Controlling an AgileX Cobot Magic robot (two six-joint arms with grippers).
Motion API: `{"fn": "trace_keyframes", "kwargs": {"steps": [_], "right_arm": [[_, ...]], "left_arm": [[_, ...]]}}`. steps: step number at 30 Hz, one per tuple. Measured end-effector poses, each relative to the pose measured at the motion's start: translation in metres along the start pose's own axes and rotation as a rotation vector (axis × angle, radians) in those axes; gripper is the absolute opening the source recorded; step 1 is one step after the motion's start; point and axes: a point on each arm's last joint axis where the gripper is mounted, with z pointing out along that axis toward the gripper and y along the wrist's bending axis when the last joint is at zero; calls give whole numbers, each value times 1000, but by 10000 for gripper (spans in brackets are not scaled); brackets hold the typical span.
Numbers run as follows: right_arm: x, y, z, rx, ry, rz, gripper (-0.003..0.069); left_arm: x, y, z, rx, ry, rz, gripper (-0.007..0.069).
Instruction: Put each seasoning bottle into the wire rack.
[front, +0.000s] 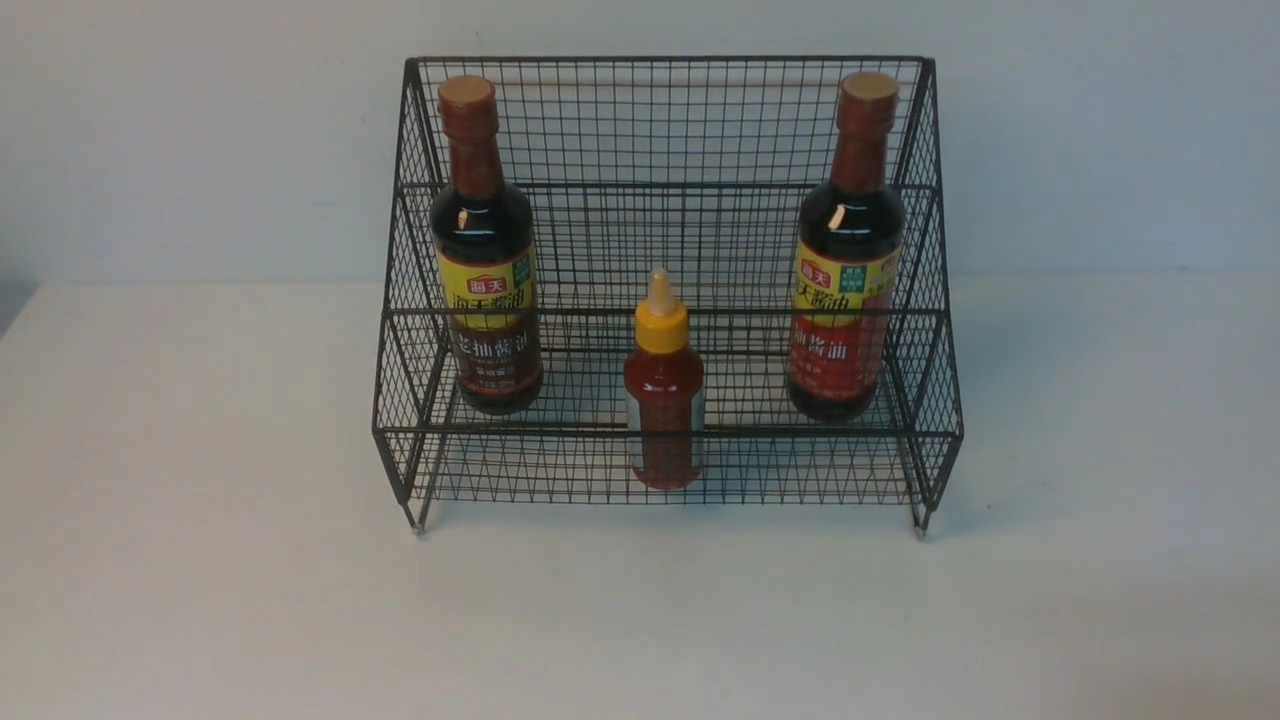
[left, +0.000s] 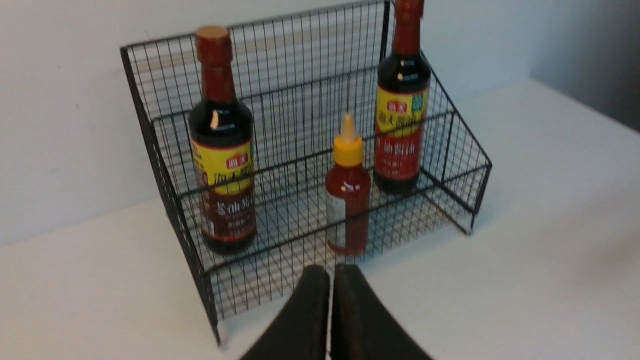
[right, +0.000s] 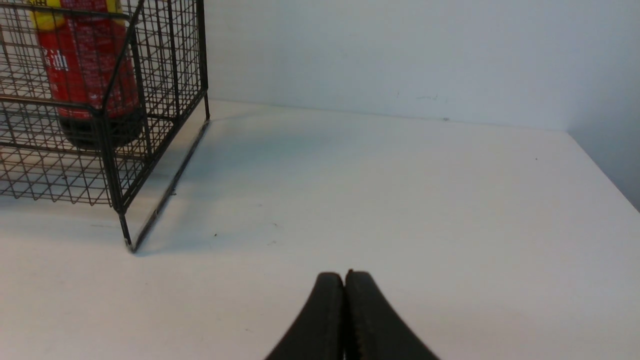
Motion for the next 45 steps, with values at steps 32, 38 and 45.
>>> {"fn": "trace_keyframes", "kwargs": {"steps": [32, 38, 45], "right_arm": [[0, 0, 0, 0, 0, 0, -15], [0, 0, 0, 0, 0, 0, -15], [0, 0, 0, 0, 0, 0, -15]], "left_arm": [[110, 19, 29, -171, -90, 98, -5], [134, 29, 37, -343, -20, 37, -5], [160, 39, 42, -506, 49, -34, -5]]}}
